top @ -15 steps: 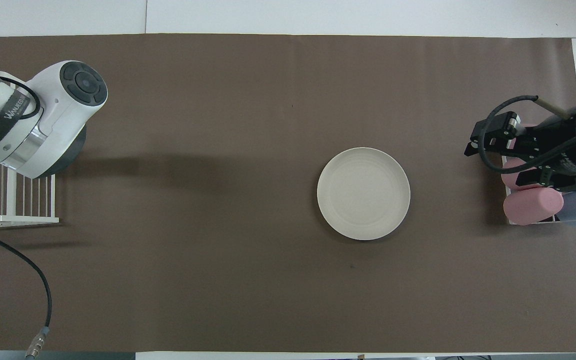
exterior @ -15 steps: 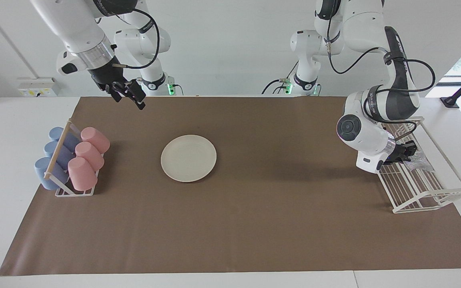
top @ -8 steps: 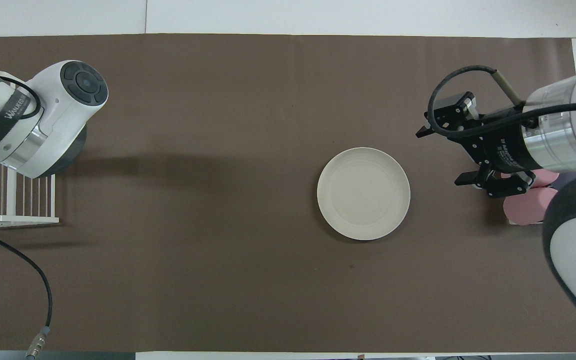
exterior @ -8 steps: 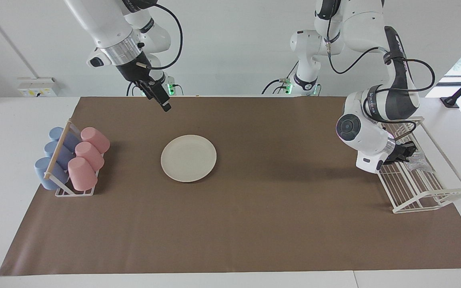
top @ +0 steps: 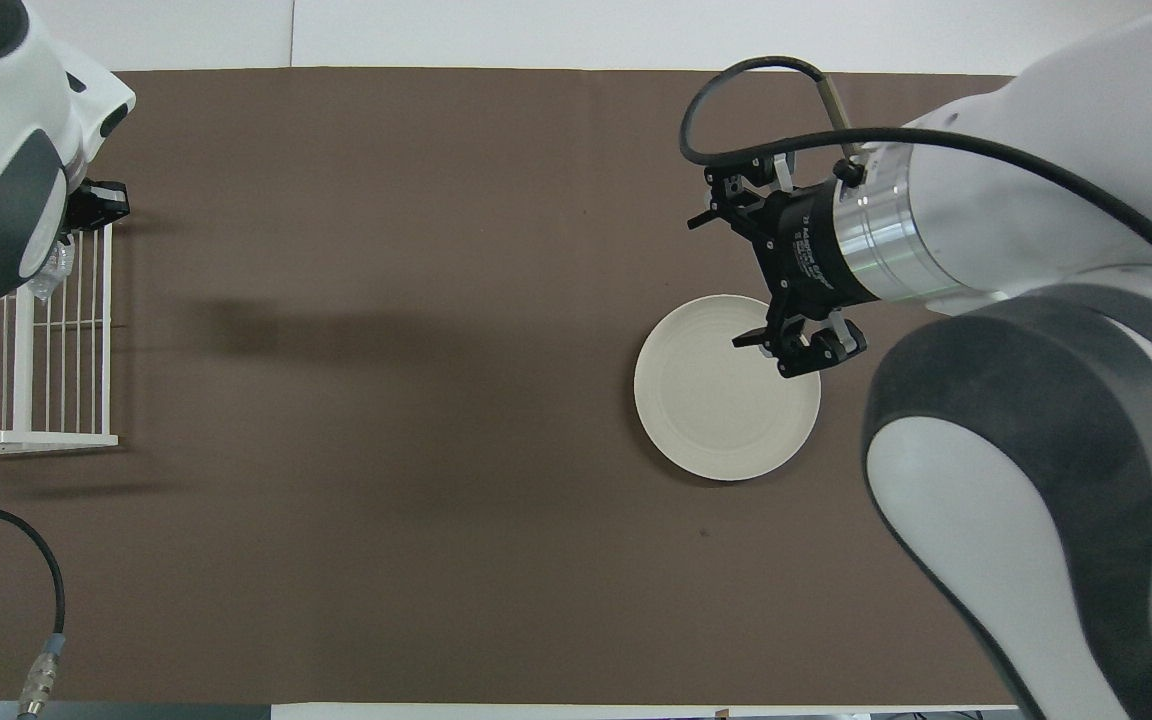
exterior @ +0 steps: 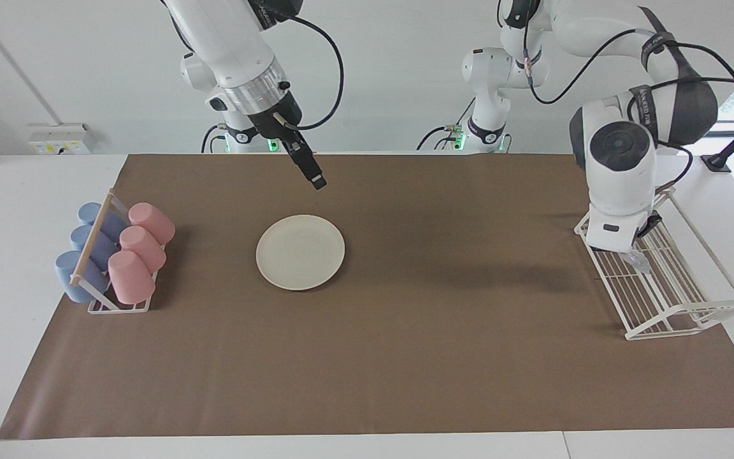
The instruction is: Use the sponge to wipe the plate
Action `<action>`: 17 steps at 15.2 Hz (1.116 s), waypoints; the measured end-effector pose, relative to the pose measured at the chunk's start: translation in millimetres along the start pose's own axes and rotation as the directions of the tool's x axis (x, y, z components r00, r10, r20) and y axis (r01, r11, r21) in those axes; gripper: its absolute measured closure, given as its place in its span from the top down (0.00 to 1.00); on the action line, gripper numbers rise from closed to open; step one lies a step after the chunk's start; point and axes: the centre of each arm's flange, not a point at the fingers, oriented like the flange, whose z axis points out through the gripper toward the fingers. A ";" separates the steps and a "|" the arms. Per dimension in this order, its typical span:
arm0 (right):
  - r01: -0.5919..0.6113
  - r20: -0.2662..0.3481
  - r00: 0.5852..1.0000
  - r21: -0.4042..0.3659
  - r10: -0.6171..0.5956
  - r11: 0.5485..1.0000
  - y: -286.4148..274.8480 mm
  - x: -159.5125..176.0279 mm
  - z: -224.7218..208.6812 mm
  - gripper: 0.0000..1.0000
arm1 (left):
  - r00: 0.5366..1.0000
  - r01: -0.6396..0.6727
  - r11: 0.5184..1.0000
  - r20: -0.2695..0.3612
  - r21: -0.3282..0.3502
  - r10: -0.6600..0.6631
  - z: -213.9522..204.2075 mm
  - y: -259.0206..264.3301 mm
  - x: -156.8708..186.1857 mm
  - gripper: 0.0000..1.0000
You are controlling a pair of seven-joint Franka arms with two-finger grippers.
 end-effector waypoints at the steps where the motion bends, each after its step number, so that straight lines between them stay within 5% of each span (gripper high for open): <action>1: -0.037 0.010 0.999 0.019 0.037 0.999 -12.0 -5.9 8.7 1.00 | 0.999 0.017 0.995 0.029 -0.098 -0.014 -11.5 3.3 -2.7 0.04; 4: -0.035 0.033 0.999 0.023 0.034 0.999 -22.0 -43.6 32.5 1.00 | 0.986 0.114 0.904 0.159 -0.412 -0.051 -24.6 -5.0 -3.4 0.04; 7: -0.034 0.046 0.998 0.028 0.033 0.999 -18.4 -85.1 48.9 1.00 | 0.972 0.167 0.723 0.236 -0.670 -0.006 -40.9 -39.4 -5.9 0.04; 11: -0.089 0.059 0.995 0.067 0.085 0.994 -25.1 -90.6 56.9 1.00 | 0.949 0.218 0.473 0.298 -0.853 0.101 -34.5 -43.4 -29.3 0.04; 14: -0.083 0.059 0.995 0.042 0.080 0.996 -22.5 -104.8 73.9 1.00 | 0.936 0.253 0.282 0.307 -0.926 0.170 -13.5 -34.9 -58.4 0.04; 17: -0.042 0.043 0.998 -0.017 0.042 0.999 -13.3 -124.0 98.9 1.00 | 0.950 0.201 0.116 0.223 -0.973 0.217 2.4 -22.0 -87.1 0.04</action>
